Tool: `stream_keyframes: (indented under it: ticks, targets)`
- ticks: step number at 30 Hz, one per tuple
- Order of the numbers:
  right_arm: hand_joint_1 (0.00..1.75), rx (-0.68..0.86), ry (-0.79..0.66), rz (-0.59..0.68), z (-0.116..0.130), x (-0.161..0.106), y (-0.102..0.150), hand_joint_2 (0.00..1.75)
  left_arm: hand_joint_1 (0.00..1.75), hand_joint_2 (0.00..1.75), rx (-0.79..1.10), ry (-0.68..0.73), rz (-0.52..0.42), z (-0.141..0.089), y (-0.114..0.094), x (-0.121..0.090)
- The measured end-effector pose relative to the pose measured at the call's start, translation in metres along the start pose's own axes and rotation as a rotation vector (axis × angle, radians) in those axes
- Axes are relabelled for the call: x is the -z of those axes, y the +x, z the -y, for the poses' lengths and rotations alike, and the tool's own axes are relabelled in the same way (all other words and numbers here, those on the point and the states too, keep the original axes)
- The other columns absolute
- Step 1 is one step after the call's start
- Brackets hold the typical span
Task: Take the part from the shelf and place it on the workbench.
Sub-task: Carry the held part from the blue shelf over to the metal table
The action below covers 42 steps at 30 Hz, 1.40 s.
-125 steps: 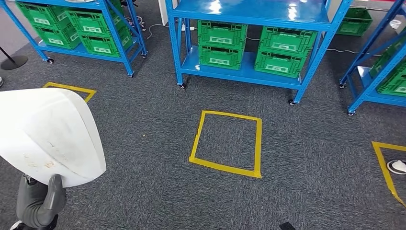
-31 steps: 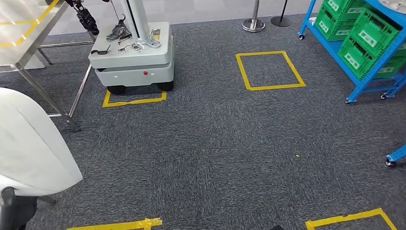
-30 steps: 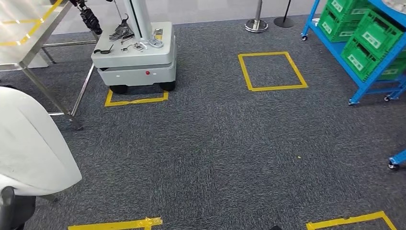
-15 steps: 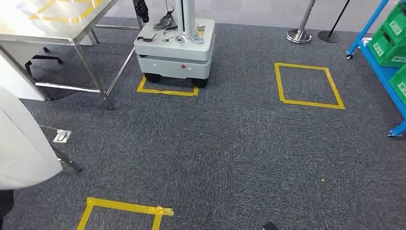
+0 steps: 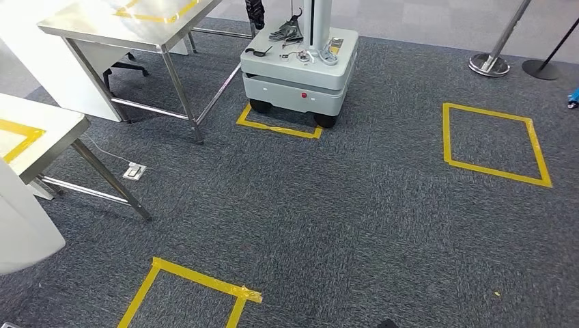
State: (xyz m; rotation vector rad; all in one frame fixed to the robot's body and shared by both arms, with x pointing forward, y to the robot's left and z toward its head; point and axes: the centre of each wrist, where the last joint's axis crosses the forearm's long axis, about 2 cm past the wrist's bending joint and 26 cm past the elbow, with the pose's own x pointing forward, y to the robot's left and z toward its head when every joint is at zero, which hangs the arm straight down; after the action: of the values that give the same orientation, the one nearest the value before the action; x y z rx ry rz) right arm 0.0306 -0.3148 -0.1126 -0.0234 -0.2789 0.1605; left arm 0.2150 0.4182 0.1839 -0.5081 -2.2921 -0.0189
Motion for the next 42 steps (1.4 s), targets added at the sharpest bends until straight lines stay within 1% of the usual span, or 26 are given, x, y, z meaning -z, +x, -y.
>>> stream_keyframes:
  ticks: [7, 12, 15, 19, 25, 30, 35, 39, 42]
  targets:
    - [0.0, 0.005, 0.006, -0.032, -0.003, 0.0, -0.002, 0.0, 1.75, 1.75, 0.004, 0.002, -0.018, -0.002, 0.002, -0.006]
    - [0.0, 0.003, 0.018, -0.066, -0.005, 0.0, -0.001, 0.0, 1.75, 1.75, 0.024, 0.018, -0.039, -0.005, 0.008, -0.01]
    - [0.0, 0.007, 0.018, -0.059, -0.005, 0.0, 0.0, 0.0, 1.75, 1.75, 0.039, 0.023, -0.039, -0.002, 0.012, -0.012]
    - [0.0, 0.01, 0.018, -0.066, -0.006, -0.001, -0.004, 0.0, 1.75, 1.75, 0.044, 0.026, -0.042, 0.002, 0.011, -0.014]
    - [0.0, -0.004, 0.024, -0.039, -0.006, -0.001, -0.003, 0.0, 1.75, 1.75, 0.053, 0.022, -0.025, 0.008, 0.002, -0.002]
    - [0.0, -0.016, 0.033, -0.02, -0.006, 0.0, -0.001, 0.0, 1.75, 1.75, 0.04, 0.024, 0.007, 0.004, 0.001, 0.001]
    - [0.0, 0.001, 0.035, -0.037, -0.007, -0.001, -0.004, 0.0, 1.75, 1.75, 0.044, 0.028, 0.005, 0.005, -0.008, 0.006]
    - [0.0, 0.013, 0.03, -0.051, -0.006, -0.001, -0.003, 0.0, 1.75, 1.75, 0.054, 0.017, 0.011, 0.009, -0.012, 0.012]
    - [0.0, 0.012, 0.025, -0.051, -0.007, 0.0, 0.0, 0.0, 1.75, 1.75, 0.051, 0.02, 0.012, 0.011, -0.014, 0.012]
